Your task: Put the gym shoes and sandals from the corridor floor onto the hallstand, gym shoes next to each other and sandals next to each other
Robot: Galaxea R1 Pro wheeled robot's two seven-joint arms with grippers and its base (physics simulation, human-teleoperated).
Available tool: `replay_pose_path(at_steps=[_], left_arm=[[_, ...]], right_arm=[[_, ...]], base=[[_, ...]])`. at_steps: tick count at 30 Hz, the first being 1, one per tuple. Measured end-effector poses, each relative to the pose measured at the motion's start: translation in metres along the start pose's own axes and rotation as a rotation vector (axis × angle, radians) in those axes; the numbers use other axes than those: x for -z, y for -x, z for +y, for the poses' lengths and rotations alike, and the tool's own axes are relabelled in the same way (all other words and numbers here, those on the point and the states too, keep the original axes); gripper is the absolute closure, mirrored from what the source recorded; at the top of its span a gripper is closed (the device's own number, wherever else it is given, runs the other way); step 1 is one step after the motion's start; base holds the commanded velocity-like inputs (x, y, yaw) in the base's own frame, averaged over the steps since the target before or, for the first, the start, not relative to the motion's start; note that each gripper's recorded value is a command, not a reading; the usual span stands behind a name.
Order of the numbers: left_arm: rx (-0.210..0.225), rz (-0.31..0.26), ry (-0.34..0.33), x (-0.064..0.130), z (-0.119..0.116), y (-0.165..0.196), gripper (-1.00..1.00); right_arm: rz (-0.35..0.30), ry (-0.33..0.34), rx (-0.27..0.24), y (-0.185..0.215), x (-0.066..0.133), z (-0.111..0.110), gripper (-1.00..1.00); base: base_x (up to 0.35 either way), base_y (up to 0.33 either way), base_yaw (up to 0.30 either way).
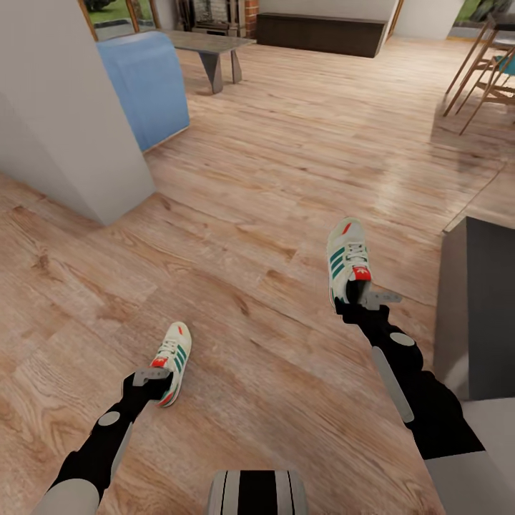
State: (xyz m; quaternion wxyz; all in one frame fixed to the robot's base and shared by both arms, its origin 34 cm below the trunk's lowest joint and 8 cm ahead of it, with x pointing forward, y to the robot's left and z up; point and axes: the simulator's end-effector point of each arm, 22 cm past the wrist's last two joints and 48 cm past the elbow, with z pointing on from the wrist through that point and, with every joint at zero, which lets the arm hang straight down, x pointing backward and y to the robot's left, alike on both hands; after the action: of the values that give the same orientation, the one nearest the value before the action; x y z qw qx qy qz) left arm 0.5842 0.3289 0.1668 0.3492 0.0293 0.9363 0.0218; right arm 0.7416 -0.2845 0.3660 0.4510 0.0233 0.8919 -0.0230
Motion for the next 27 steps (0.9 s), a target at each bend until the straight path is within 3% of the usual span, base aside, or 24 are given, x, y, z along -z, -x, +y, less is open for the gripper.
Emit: replay_pose_path(at_steps=[7, 27], left_arm=[[-0.002, 0.009, -0.002, -0.001, -0.001, -0.005, -1.0], [0.003, 0.026, 0.004, -0.004, 0.001, -0.016, -1.0]], right_arm=[[0.008, -0.002, 0.0, -0.005, -0.002, 0.0, 1.0], [0.026, -0.002, 0.0, -0.016, -0.007, 0.0, 1.0]], base=[[0.0, 0.0, -0.168], [0.0, 0.0, -0.004]])
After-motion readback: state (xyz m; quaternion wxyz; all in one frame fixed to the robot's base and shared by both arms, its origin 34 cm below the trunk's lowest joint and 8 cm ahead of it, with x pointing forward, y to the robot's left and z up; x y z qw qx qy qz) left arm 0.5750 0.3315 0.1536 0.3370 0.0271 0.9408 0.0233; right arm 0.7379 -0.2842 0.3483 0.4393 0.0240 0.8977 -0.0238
